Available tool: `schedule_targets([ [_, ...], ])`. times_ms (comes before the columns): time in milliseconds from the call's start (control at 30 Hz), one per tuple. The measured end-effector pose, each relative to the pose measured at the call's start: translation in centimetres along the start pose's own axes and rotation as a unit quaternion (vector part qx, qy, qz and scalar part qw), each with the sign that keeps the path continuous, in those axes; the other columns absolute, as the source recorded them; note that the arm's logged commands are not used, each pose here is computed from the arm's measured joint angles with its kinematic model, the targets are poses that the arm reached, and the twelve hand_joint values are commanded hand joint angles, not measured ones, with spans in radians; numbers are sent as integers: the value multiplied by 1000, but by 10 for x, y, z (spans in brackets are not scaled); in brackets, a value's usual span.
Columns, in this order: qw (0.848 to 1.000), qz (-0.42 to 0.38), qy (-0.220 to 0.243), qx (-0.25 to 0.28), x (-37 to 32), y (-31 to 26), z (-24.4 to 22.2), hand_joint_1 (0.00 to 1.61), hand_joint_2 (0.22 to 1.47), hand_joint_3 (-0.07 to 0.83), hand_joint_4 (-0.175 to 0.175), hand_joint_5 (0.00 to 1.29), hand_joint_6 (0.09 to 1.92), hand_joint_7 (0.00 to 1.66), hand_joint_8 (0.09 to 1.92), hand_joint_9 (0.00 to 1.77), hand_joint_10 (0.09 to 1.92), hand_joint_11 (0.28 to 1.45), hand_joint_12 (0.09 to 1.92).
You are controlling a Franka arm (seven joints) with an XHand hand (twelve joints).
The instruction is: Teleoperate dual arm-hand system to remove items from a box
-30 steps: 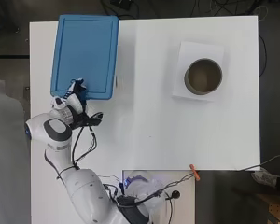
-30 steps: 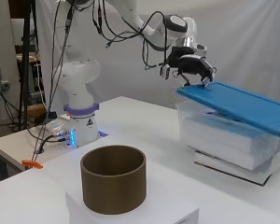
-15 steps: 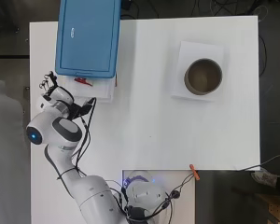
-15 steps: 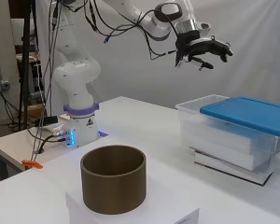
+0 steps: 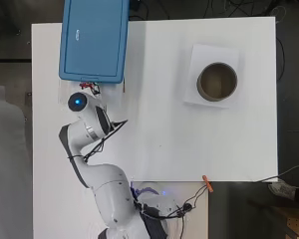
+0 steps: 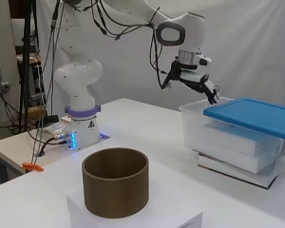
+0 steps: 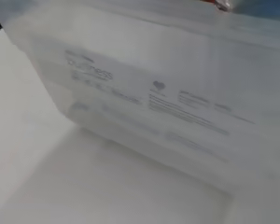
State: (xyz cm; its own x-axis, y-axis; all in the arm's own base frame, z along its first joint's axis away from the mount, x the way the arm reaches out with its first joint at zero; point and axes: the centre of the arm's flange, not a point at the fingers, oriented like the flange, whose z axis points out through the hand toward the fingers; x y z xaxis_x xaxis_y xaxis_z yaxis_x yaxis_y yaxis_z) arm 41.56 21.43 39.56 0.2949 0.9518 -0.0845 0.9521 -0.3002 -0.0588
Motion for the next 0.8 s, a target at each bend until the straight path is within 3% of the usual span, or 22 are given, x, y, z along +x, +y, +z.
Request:
schedule_targets([
  [167,999,39,-25,-4,-6,36,7,212,1189,8,-22,562,87,797,87,870,87,637,87],
  [333,997,64,-37,-19,-7,87,-19,209,1206,9,-29,573,87,772,87,826,87,575,87],
  [500,996,46,-61,-38,-13,137,-31,242,1185,-1,12,609,87,795,87,815,87,606,87],
  [700,995,17,-82,-52,-28,103,-24,185,1184,0,10,584,87,725,87,759,87,590,87],
  [800,996,13,-65,-62,-31,72,-45,162,1189,2,5,572,87,718,87,768,87,593,87],
])
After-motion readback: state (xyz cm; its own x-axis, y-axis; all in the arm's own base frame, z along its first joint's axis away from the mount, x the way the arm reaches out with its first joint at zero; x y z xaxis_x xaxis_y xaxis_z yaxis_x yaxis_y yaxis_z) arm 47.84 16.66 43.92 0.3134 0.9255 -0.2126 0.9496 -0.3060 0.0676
